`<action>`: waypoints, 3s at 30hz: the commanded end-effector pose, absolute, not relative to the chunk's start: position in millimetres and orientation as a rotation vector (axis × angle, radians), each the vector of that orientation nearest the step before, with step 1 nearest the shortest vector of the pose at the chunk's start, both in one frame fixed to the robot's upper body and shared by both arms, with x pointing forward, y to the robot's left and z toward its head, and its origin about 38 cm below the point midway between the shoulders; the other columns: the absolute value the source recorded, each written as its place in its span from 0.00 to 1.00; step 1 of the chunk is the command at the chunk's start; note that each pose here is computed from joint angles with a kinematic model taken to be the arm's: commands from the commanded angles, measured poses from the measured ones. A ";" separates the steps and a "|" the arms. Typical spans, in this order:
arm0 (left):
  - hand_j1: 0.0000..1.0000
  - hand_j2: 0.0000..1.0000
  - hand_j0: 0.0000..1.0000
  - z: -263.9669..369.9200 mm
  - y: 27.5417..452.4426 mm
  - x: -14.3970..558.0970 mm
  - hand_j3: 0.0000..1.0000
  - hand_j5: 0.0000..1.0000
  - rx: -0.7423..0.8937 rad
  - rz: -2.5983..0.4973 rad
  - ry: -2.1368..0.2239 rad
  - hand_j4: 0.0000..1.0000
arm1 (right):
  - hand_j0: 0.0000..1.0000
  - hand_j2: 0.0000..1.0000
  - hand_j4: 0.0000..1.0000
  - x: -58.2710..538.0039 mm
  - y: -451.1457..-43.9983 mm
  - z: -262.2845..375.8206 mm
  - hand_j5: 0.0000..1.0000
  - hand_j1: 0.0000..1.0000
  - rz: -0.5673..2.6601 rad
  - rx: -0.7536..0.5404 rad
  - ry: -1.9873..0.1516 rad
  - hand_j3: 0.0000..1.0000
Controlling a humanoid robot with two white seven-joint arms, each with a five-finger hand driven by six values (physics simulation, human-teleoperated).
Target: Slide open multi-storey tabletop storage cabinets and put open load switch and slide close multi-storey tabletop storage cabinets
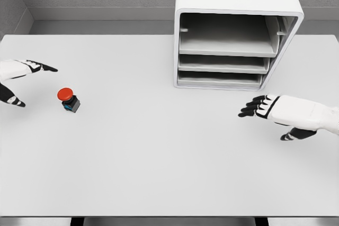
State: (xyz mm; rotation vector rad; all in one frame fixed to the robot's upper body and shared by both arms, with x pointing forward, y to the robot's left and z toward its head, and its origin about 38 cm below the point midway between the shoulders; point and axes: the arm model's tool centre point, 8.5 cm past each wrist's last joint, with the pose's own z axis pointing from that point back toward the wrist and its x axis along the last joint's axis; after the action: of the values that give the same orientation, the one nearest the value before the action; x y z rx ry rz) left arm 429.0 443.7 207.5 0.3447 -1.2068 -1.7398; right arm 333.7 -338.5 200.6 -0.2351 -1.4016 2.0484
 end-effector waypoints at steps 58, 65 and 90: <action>0.89 0.89 0.89 182.1 358.5 436.5 0.89 0.89 0.256 -1.981 -1.216 0.89 | 1.00 1.00 1.00 450.9 -223.9 259.1 1.00 1.00 1.892 -0.380 -1.504 1.00; 0.87 0.87 0.87 181.7 357.1 434.6 0.87 0.87 0.252 -1.994 -1.211 0.87 | 1.00 1.00 1.00 472.2 -244.0 253.0 1.00 1.00 1.829 -0.402 -1.443 1.00; 0.70 0.70 0.70 183.0 366.2 432.1 0.70 0.70 0.265 -1.998 -1.183 0.70 | 1.00 1.00 1.00 434.8 -239.9 241.7 1.00 1.00 1.995 -0.396 -1.402 1.00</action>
State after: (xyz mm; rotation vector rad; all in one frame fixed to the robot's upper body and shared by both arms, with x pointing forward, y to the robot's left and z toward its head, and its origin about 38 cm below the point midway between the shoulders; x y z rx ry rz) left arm 432.1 365.6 182.3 0.2658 -1.1808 -2.0043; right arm 437.5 -239.5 241.8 -0.3878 -1.4206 1.9504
